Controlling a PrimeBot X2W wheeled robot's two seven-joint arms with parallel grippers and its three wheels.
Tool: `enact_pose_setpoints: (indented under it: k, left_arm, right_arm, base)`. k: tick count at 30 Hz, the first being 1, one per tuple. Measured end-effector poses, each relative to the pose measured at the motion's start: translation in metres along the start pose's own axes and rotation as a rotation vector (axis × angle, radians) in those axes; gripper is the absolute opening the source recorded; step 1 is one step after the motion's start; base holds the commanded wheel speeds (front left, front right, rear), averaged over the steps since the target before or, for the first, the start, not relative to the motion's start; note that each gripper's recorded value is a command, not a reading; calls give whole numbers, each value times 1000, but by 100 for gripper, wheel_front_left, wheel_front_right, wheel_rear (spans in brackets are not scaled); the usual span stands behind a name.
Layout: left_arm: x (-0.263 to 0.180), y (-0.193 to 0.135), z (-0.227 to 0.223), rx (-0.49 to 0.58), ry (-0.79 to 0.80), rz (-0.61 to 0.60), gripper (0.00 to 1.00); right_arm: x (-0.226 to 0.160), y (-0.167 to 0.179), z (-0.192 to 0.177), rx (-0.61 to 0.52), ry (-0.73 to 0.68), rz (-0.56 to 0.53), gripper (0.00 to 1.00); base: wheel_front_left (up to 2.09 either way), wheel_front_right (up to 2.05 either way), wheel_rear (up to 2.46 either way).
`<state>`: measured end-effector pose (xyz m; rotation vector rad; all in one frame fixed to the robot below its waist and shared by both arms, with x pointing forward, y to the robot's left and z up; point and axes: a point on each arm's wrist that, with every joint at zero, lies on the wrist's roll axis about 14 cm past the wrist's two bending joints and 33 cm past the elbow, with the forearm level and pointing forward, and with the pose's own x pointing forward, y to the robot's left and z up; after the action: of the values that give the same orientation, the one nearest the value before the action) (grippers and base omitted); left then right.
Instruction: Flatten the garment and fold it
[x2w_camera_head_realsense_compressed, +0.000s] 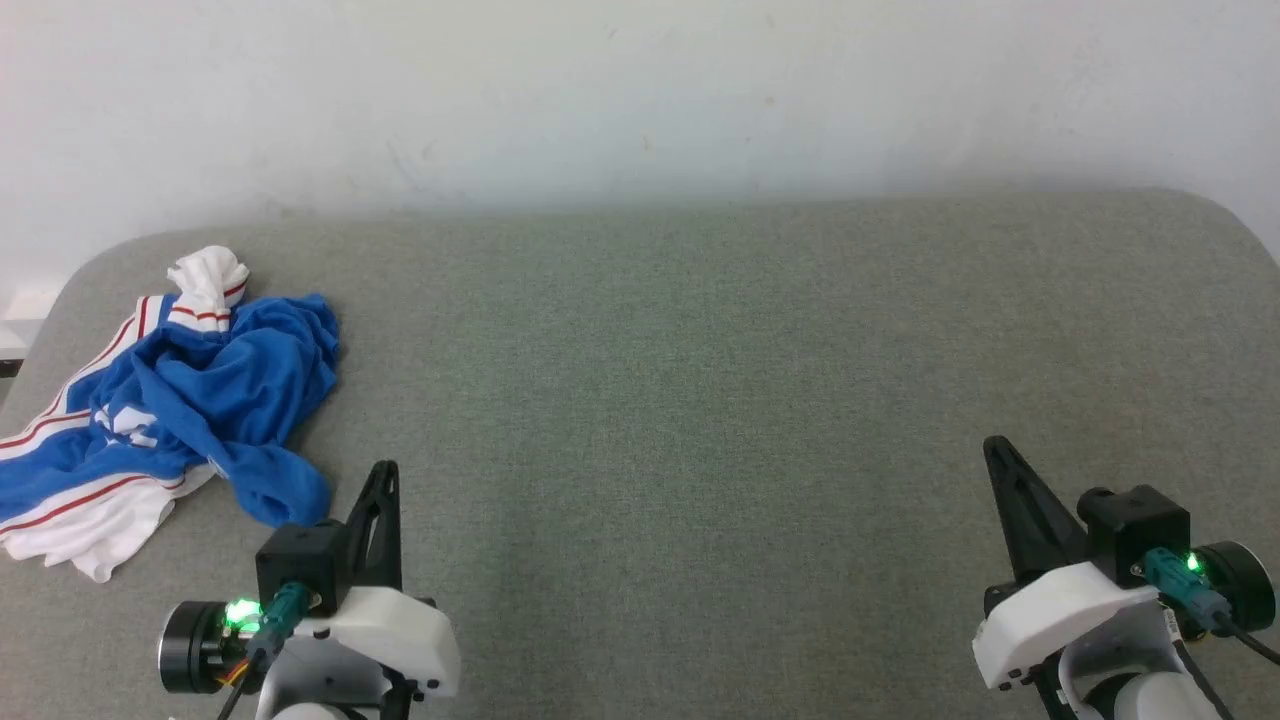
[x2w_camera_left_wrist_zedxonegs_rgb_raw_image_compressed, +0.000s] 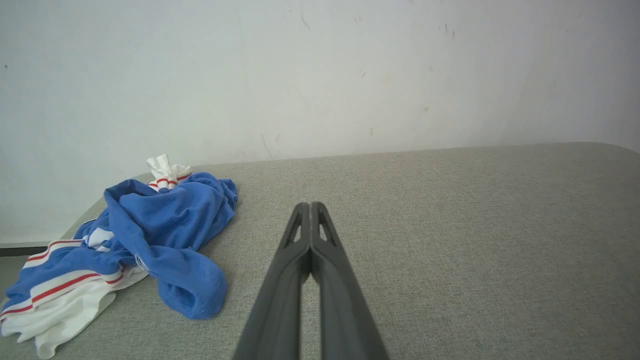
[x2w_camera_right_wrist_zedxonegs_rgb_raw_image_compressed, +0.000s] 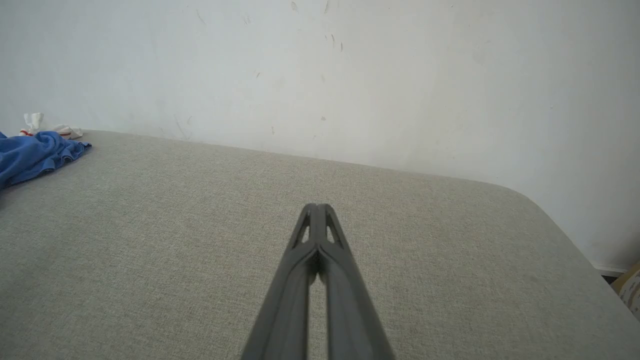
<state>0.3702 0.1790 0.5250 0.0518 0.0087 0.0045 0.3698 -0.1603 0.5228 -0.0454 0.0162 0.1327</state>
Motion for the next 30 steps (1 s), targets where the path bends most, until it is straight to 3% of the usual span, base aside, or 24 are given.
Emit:
enact_pose_setpoints:
  k: [1, 2, 30]
  left_arm:
    - [0, 0, 0, 0, 0, 0, 0]
    - [0, 0, 0, 0, 0, 0, 100]
    - [-5, 7, 3, -32, -33, 24, 100]
  right_arm:
    - [0, 0, 0, 0, 0, 0, 0]
    - [0, 0, 0, 0, 1, 0, 100]
    - [5, -11, 0, 22, -27, -29, 100]
  base:
    - [0, 0, 0]
    - [0, 0, 0]
    - [0, 0, 0]
